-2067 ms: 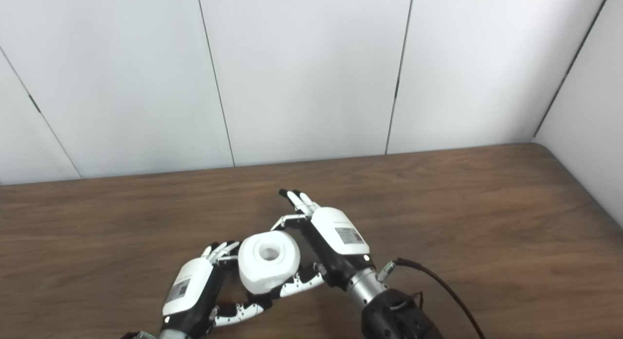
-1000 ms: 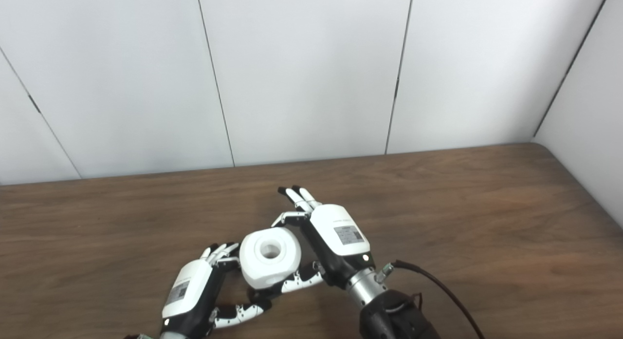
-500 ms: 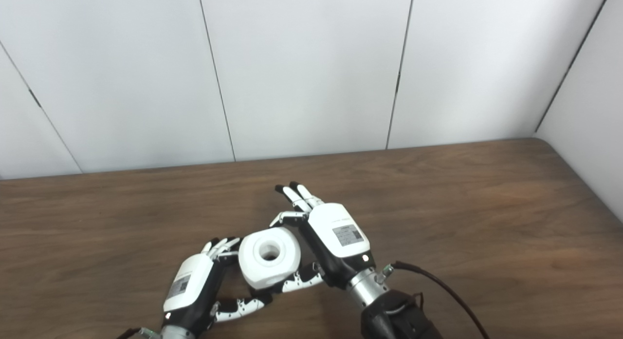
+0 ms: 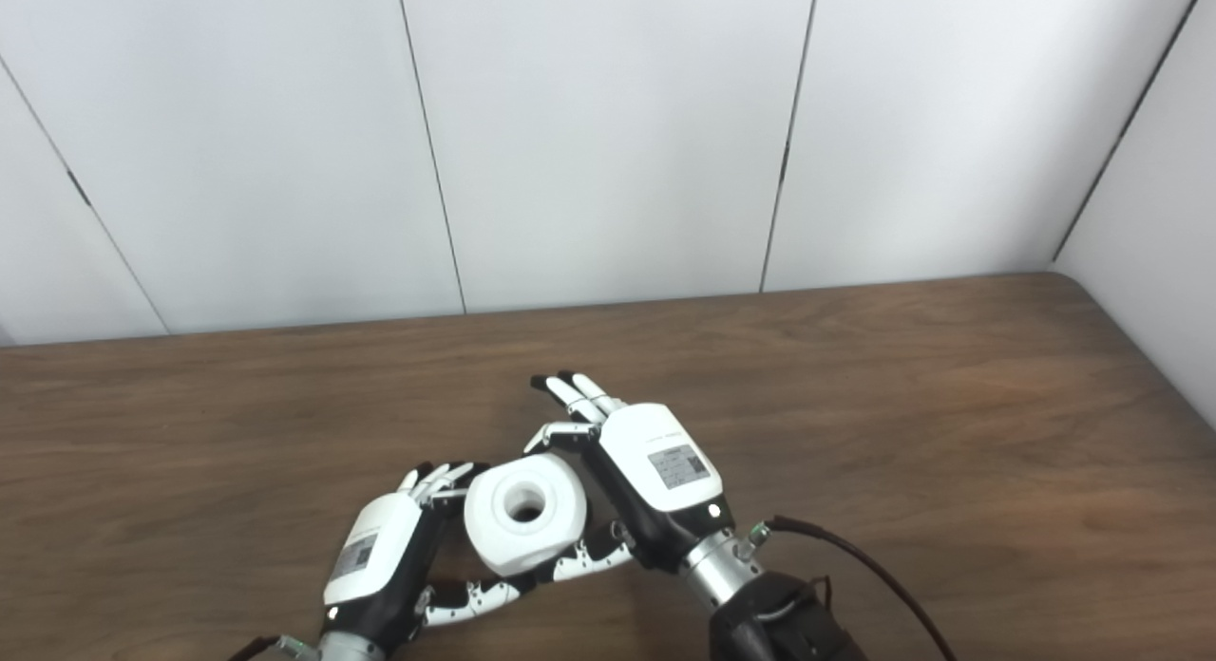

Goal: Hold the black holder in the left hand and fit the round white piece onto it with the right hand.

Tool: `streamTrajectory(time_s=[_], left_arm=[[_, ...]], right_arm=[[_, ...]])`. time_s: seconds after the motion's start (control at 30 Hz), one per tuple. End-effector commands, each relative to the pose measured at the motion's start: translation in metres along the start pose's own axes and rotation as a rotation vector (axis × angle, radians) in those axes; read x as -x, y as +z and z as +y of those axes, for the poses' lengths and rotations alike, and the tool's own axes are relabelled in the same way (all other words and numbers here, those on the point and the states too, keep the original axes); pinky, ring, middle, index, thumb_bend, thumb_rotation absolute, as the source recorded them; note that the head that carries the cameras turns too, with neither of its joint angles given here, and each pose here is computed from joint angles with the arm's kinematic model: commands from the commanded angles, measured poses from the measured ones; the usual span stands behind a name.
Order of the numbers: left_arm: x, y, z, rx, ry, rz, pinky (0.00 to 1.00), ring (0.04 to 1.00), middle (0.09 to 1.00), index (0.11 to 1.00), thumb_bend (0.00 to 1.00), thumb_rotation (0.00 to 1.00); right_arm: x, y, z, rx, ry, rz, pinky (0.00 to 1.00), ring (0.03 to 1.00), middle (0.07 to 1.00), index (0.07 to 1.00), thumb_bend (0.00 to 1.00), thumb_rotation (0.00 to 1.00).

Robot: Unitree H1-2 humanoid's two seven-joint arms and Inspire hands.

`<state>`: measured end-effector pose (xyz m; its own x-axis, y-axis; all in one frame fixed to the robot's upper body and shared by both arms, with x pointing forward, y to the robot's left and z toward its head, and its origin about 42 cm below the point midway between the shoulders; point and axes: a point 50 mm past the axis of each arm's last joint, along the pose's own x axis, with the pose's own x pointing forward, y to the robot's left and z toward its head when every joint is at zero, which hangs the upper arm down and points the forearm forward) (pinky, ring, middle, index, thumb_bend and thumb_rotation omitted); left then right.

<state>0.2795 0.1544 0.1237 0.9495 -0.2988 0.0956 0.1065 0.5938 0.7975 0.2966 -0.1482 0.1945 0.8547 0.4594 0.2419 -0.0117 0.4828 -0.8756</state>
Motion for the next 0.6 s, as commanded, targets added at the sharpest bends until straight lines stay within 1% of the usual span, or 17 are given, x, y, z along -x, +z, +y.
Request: streamTrajectory(time_s=[0.0,0.33,0.57], left_arm=[[-0.006,0.016,0.006,0.001,0.049,-0.067,1.00,0.926,0.876,0.481,0.51,0.05],[-0.004,0.015,0.007,0.007,0.038,-0.057,1.00,0.934,0.882,0.481,0.51,0.05],[-0.003,0.015,0.008,0.004,0.030,-0.055,1.00,0.936,0.887,0.481,0.51,0.05]], right_arm=[[0.000,-0.003,0.004,0.009,0.059,0.006,0.84,0.963,0.944,0.479,0.51,0.14],[0.000,-0.007,-0.001,0.023,0.056,0.022,0.85,0.968,0.948,0.479,0.51,0.14],[-0.004,-0.013,-0.012,0.041,0.038,0.047,0.85,0.976,0.951,0.479,0.51,0.14]])
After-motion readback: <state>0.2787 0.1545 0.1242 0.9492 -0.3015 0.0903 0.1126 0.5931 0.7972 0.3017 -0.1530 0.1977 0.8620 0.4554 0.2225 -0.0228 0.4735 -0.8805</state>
